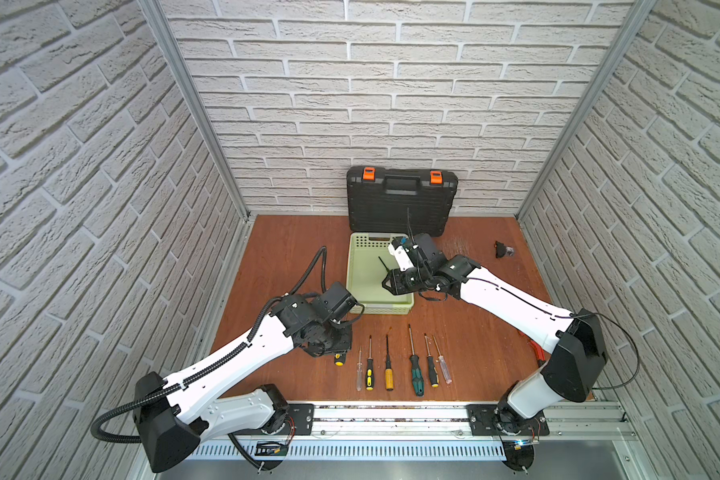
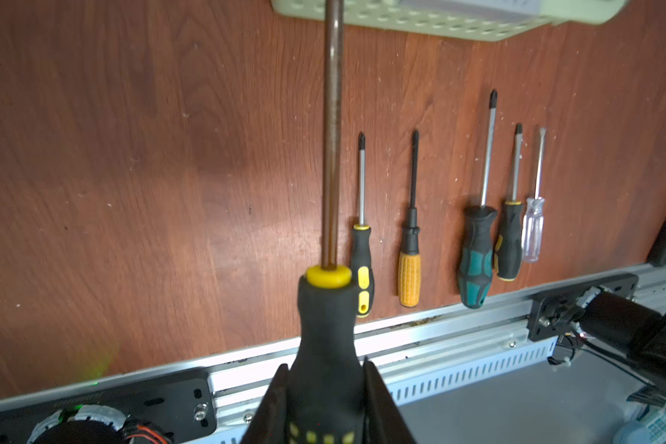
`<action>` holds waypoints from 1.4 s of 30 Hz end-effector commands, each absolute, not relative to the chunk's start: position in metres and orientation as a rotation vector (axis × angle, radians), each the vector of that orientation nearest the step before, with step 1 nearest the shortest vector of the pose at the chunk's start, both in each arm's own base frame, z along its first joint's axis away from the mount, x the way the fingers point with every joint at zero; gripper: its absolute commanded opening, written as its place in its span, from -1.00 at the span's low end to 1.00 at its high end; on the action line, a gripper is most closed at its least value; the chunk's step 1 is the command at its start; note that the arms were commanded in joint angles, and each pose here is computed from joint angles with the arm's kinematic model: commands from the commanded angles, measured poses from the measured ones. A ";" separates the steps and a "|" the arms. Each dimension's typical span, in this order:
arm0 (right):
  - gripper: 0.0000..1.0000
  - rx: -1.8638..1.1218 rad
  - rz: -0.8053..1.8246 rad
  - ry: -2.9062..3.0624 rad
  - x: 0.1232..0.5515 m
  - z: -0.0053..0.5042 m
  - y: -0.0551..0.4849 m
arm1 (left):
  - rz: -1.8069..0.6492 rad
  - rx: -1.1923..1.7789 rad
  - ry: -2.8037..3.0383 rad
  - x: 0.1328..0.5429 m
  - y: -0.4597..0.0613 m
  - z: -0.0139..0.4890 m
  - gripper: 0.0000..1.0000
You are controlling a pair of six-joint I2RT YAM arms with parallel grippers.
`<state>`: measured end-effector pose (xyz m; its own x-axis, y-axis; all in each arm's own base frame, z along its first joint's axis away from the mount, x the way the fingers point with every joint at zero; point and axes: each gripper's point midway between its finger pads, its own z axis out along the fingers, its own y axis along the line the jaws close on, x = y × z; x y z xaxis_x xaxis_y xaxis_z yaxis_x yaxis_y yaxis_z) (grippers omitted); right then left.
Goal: Put the screwdriver in the bin
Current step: Place the screwdriver in the bin.
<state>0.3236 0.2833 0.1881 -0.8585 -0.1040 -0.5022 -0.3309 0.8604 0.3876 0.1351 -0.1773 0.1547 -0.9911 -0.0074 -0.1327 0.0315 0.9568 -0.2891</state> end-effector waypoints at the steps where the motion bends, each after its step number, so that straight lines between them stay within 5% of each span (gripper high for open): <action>1: -0.31 -0.316 0.655 2.523 0.327 0.196 0.284 | -0.415 -0.041 2.974 0.128 -0.158 0.160 -0.96; 8: -0.31 -0.333 0.635 2.526 0.328 0.195 0.284 | -0.505 0.005 2.913 0.142 -0.167 0.174 -0.96; 18: -0.31 -0.305 0.507 2.517 0.330 0.205 0.256 | -0.519 0.260 2.810 0.257 -0.224 0.209 -0.97; 31: -0.32 -0.291 0.450 2.515 0.310 0.209 0.224 | -0.420 0.198 2.917 0.375 -0.254 0.129 -0.97; 42: -0.35 -0.238 0.526 2.539 0.285 0.191 0.217 | -0.443 0.029 2.940 0.403 -0.264 0.074 -0.96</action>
<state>0.2848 0.2142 0.1794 -0.8610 -0.0937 -0.4999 -0.2671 0.9197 0.2877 0.3880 -0.2548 0.0718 -0.9915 0.0276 -0.1270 0.0596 0.9649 -0.2556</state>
